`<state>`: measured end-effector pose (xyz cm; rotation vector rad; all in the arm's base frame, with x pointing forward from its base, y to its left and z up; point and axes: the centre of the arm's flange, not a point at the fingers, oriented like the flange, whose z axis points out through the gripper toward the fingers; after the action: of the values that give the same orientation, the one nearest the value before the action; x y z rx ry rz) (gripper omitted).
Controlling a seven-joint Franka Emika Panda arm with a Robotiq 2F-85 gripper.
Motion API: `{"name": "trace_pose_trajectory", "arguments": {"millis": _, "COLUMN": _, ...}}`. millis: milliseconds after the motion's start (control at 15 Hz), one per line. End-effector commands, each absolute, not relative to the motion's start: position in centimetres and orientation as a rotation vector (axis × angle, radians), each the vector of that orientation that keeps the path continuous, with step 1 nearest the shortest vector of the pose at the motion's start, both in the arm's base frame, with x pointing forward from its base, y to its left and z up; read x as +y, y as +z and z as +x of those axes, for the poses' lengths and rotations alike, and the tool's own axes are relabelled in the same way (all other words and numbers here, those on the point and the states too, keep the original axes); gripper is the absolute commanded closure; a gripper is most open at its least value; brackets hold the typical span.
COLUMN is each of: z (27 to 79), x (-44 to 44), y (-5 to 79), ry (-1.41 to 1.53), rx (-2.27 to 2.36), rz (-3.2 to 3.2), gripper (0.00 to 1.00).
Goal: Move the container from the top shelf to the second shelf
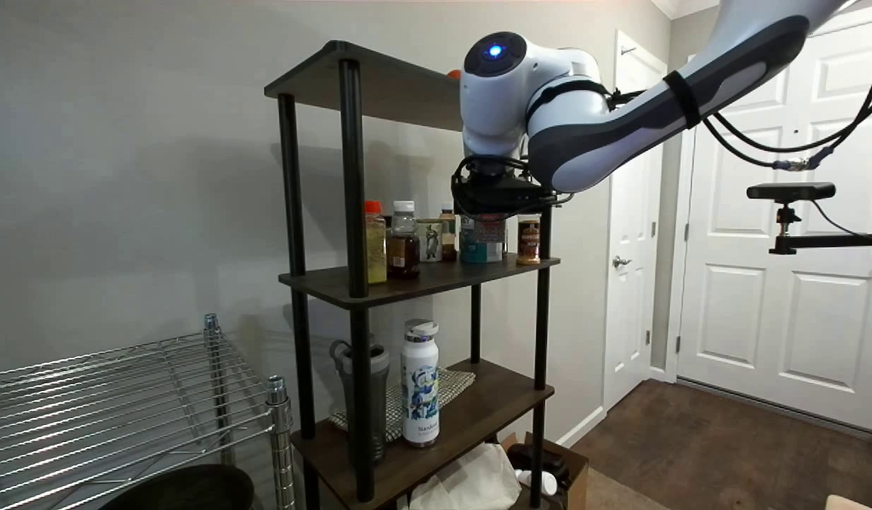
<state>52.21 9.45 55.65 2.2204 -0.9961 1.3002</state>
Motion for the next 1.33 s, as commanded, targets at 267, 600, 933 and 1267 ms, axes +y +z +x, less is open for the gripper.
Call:
{"name": "trace_pose_trajectory", "arguments": {"millis": 267, "z": 55.2, "x": 11.0, "y": 54.3, "ry": 1.290, "rx": -0.937, "rz": 2.237, "gripper": 0.52}}
{"name": "trace_pose_trajectory", "arguments": {"millis": 600, "z": 56.6, "x": 11.8, "y": 53.6, "ry": 1.286, "rx": -0.936, "rz": 2.262, "gripper": 0.52}}
{"name": "trace_pose_trajectory", "arguments": {"millis": 933, "z": 57.1, "x": 10.9, "y": 53.2, "ry": 1.286, "rx": -0.923, "rz": 2.247, "gripper": 0.52}}
{"name": "trace_pose_trajectory", "arguments": {"millis": 1267, "z": 58.1, "x": 10.4, "y": 53.0, "ry": 1.305, "rx": -0.905, "rz": 2.233, "gripper": 0.52}}
